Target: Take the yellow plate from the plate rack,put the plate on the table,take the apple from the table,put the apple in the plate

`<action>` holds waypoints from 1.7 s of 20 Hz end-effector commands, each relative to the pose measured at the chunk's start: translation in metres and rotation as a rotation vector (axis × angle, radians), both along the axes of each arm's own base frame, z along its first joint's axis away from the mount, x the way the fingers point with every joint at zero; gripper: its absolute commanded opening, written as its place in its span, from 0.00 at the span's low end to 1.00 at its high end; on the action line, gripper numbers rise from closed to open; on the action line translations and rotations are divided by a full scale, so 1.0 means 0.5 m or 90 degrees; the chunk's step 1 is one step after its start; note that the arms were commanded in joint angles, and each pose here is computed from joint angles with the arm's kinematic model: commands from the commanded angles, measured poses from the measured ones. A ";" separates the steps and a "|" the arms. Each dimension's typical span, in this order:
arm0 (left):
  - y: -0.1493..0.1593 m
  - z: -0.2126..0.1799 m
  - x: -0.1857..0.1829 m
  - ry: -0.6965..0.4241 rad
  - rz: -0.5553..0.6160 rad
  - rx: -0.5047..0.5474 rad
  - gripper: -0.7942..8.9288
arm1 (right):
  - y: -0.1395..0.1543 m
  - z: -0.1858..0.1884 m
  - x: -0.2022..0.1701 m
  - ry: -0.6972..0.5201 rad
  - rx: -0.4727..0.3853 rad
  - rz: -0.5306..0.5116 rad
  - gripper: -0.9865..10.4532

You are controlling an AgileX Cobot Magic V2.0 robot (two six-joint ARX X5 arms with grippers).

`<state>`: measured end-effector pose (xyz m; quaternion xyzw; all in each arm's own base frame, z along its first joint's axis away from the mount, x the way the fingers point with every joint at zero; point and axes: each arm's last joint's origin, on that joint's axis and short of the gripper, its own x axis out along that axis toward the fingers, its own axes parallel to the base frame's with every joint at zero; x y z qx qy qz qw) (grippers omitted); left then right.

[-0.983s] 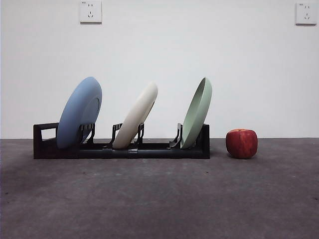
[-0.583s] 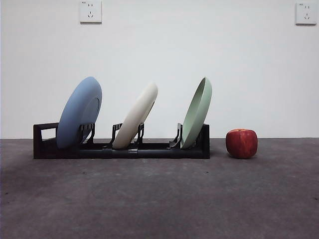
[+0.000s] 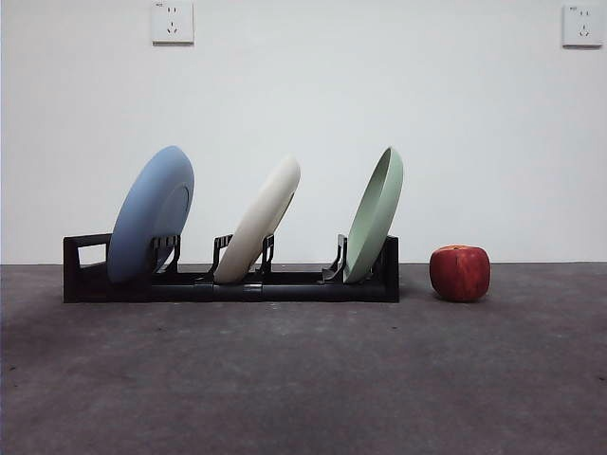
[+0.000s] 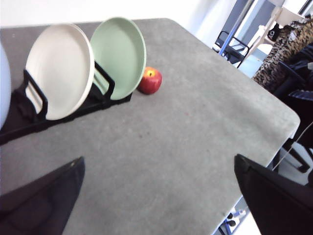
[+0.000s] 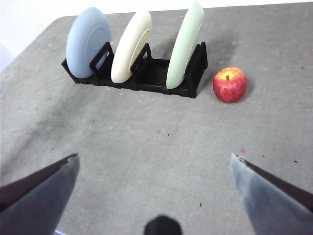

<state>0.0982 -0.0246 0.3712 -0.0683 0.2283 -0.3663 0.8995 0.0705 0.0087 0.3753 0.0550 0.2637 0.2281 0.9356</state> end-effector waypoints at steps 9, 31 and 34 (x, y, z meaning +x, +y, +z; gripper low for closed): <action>-0.082 -0.014 0.202 -0.094 -0.091 0.003 0.67 | -0.002 -0.005 0.031 0.034 0.009 0.014 0.64; -0.289 -0.249 0.567 -0.118 -0.043 0.251 0.66 | -0.006 -0.017 0.079 0.084 0.014 0.015 0.64; -0.295 -0.257 0.568 -0.115 -0.048 0.252 0.61 | -0.006 -0.019 0.083 0.090 0.015 0.015 0.63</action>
